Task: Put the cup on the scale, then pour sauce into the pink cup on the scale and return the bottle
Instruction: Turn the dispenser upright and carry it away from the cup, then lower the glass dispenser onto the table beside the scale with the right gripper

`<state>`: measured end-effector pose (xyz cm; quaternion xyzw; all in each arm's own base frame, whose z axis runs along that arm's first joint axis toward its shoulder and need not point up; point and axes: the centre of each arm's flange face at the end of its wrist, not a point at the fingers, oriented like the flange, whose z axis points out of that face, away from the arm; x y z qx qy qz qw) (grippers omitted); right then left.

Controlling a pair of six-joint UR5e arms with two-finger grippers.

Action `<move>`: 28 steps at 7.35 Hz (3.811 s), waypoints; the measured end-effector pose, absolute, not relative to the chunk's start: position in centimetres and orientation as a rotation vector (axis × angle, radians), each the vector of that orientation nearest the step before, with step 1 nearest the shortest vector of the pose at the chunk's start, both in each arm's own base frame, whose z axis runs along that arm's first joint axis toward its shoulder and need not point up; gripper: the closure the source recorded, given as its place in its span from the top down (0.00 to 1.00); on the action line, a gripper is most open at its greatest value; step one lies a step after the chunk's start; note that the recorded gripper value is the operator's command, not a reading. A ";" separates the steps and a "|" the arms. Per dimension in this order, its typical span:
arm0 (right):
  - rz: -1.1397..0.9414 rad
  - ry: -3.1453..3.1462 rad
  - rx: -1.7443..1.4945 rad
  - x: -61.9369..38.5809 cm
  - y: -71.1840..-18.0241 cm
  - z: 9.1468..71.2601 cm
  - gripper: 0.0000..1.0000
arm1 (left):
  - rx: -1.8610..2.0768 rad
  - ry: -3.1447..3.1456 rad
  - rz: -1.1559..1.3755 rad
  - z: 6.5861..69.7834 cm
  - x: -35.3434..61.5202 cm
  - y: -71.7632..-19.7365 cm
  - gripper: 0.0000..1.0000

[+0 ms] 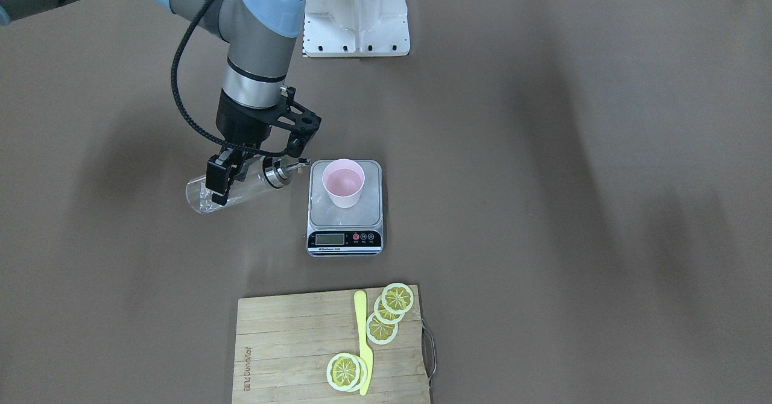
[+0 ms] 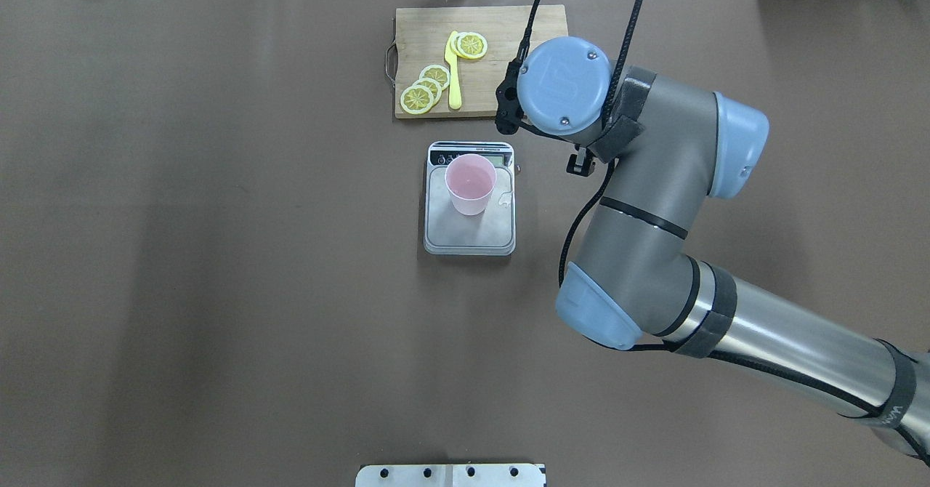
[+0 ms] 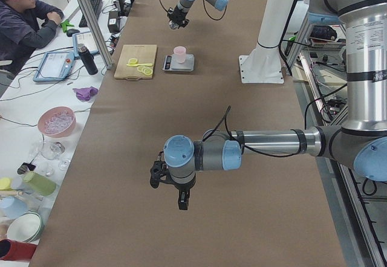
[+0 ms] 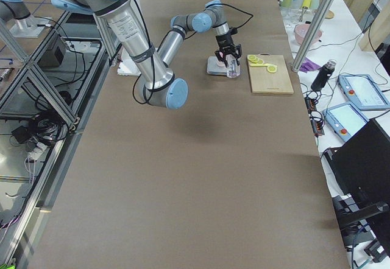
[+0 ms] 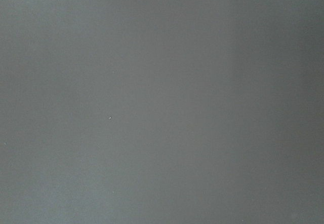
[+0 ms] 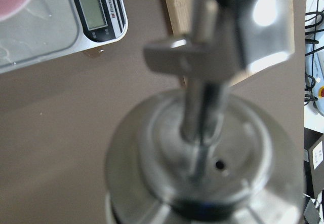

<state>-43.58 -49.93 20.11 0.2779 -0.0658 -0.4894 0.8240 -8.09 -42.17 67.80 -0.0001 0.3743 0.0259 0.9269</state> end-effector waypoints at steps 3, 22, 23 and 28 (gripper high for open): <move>-1.019 -0.350 0.689 -40.7 -50.9 21.6 0.00 | 0.002 0.767 0.054 67.7 -8.1 -42.3 0.98; -0.722 -1.048 1.074 -35.2 -47.8 46.0 0.00 | 0.048 0.764 0.071 66.5 -8.1 -42.8 0.98; -0.718 -1.057 1.077 -35.3 -47.8 46.5 0.00 | 0.048 0.764 0.071 66.5 -8.1 -42.8 0.98; -0.704 -1.067 1.069 -35.5 -47.8 47.1 0.00 | 0.045 0.764 0.071 66.6 -8.1 -42.8 0.98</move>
